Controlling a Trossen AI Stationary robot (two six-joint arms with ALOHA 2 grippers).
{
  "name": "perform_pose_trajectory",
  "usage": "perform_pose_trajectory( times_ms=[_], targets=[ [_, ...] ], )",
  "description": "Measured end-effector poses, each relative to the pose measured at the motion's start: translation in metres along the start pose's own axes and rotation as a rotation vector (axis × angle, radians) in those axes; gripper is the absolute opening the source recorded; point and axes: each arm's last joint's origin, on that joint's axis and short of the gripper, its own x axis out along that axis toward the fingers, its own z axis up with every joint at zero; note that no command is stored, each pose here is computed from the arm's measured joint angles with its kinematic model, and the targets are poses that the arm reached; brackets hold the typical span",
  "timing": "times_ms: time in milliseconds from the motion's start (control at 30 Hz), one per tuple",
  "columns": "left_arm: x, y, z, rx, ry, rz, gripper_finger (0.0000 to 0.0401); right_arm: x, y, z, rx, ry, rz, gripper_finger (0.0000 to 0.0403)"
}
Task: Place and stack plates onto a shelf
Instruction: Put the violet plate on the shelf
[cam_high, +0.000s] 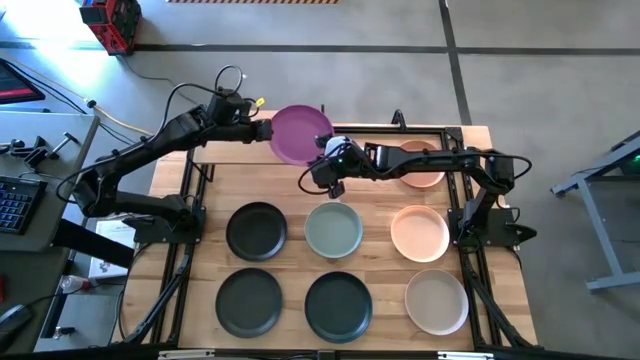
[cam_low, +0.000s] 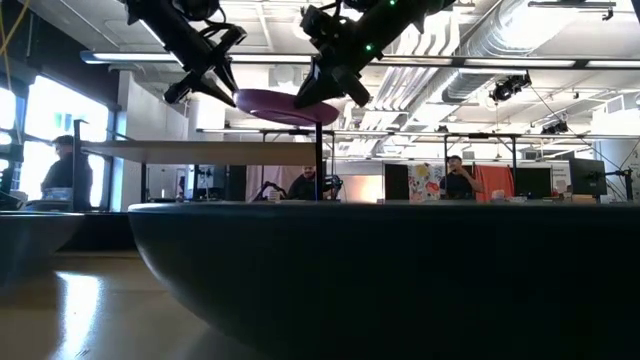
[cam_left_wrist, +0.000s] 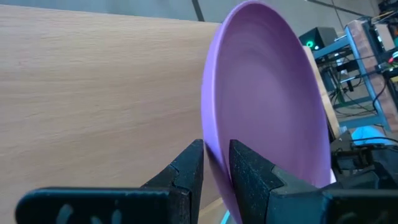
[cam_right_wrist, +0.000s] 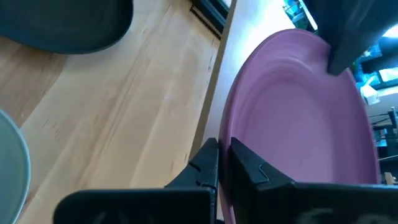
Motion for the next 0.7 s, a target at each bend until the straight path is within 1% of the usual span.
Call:
perform_pose_trajectory(
  times_ms=[200,300,500,700],
  targets=[
    [0.0018,0.0004,0.0001,0.042,-0.001,0.01,0.0062,0.0,-0.0005,0.0004,0.012,-0.004,-0.005,0.0],
    [0.0019,0.0005,0.0001,0.069,-0.004,0.013,0.005,0.0001,-0.0003,0.0003,0.018,-0.003,-0.003,0.0],
    [0.002,-0.0006,-0.0005,0.116,-0.009,0.017,0.0009,0.0,0.0,0.0012,0.017,-0.011,-0.002,0.0],
    [0.0021,-0.0015,-0.0011,0.131,-0.015,0.023,0.0006,-0.0011,0.0011,0.006,0.013,-0.003,-0.041,0.0]
  ],
)
